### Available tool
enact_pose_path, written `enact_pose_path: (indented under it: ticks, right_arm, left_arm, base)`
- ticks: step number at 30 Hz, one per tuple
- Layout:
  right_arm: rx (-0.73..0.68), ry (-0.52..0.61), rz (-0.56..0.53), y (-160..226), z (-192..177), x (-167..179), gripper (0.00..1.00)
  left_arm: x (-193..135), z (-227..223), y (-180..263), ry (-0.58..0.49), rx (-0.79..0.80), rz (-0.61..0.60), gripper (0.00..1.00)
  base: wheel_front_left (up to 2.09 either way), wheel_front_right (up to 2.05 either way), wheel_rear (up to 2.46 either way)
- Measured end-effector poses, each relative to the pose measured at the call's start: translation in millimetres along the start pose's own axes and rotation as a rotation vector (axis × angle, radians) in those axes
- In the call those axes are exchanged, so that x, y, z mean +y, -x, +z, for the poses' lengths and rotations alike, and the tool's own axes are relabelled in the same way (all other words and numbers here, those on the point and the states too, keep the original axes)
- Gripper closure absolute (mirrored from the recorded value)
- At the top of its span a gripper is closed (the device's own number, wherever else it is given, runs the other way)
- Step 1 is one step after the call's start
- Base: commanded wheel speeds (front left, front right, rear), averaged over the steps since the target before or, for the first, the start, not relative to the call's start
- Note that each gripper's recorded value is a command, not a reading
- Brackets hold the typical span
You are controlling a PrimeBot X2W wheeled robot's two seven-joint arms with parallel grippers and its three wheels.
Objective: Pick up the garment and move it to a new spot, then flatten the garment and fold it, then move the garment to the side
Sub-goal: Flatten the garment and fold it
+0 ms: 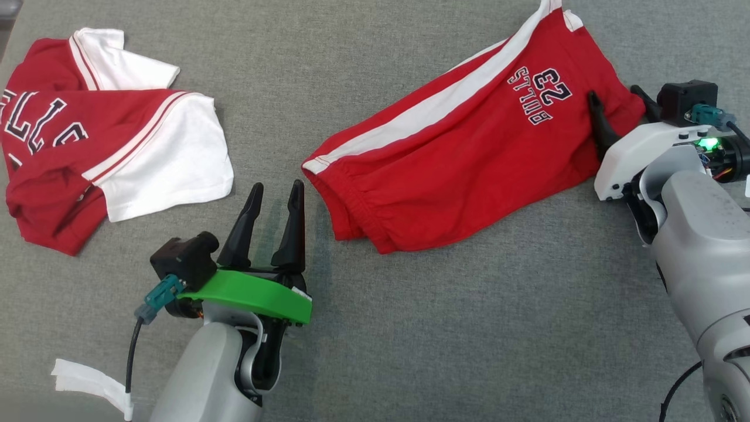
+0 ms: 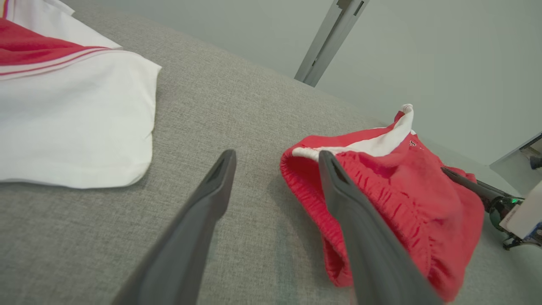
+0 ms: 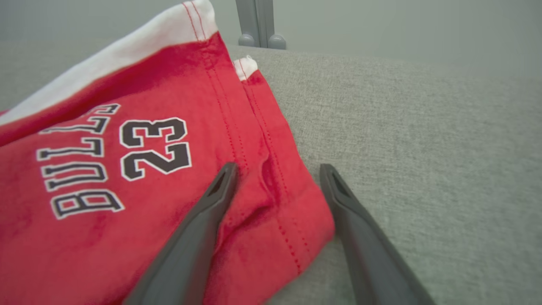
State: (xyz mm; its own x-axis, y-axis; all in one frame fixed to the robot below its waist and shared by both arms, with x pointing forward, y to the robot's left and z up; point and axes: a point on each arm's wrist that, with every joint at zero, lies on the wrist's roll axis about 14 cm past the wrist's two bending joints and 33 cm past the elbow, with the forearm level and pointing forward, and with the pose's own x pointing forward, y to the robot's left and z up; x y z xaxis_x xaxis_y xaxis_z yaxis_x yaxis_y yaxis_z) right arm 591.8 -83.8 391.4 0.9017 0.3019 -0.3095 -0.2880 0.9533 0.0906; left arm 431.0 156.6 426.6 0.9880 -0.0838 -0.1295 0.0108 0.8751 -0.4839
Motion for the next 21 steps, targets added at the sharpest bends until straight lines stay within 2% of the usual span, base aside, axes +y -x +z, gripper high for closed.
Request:
enact_pose_path:
  ticks: [1,2,3,13,21]
  right_arm:
    - [0.015,-0.005,-0.001,0,-4,1,0.02]
    - [0.025,-0.013,-0.004,0,-6,1,0.46]
    - [0.03,-0.018,-0.007,1,-7,0,1.0]
    - [0.017,-0.154,-0.095,27,-14,-19,1.0]
    - [-0.048,-0.275,-0.205,82,-22,-48,1.0]
  left_arm:
    - [1,1,0,-0.001,-0.002,0.002,0.0]
    - [2,2,1,-0.006,-0.004,0.004,0.0]
    - [2,2,1,-0.009,-0.005,0.004,0.0]
    - [-1,2,12,-0.035,-0.003,0.0,0.0]
    - [-9,-3,30,-0.059,0.008,-0.016,0.0]
  base:
    - [0.0,0.0,0.0]
    - [0.0,0.0,0.0]
    - [0.0,0.0,0.0]
    - [0.0,0.0,0.0]
    - [0.0,0.0,0.0]
